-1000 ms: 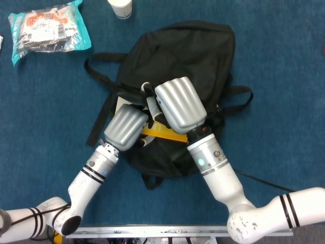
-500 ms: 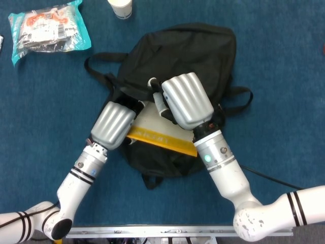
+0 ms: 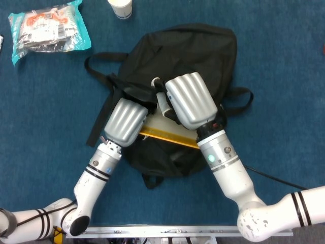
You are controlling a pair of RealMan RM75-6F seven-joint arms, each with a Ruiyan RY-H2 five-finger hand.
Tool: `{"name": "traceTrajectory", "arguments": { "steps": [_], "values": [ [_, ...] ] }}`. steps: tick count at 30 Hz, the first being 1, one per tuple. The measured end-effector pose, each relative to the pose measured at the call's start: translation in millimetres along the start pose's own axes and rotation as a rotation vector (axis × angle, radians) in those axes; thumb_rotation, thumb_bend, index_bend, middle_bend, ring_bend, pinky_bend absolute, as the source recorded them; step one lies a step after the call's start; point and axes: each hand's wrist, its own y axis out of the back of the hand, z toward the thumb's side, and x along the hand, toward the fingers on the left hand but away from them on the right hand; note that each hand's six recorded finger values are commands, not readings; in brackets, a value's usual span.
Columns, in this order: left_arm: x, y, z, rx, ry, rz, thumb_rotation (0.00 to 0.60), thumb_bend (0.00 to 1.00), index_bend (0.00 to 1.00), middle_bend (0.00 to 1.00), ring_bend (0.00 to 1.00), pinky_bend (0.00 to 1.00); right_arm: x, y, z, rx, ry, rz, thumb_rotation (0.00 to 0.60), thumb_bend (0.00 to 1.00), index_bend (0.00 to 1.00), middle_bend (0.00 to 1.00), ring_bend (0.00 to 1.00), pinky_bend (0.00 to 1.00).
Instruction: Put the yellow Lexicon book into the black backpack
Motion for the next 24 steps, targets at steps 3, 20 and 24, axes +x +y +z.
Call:
{"name": "traceTrajectory", "arguments": {
  "steps": [3, 20, 24],
  "values": [
    [4.1, 2.9, -2.4, 0.000, 0.016, 0.022, 0.600, 0.14, 0.69, 0.75, 0.66, 0.62, -0.1, 0.7, -1.4, 0.003, -0.002, -0.001, 0.600, 0.62, 0.81, 0.74, 0.66, 0.90],
    [25.6, 21.1, -38.9, -0.093, 0.183, 0.201, 0.600, 0.17, 0.67, 0.77, 0.68, 0.71, 0.2, -2.0, 0.2, -0.010, 0.000, 0.009, 0.600, 0.62, 0.81, 0.74, 0.66, 0.90],
    [23.6, 10.1, -31.4, -0.029, 0.142, 0.171, 0.600, 0.17, 0.59, 0.71, 0.63, 0.71, 0.7, -1.3, 1.9, -0.018, 0.004, 0.008, 0.600, 0.62, 0.81, 0.74, 0.66, 0.90]
  ]
}}
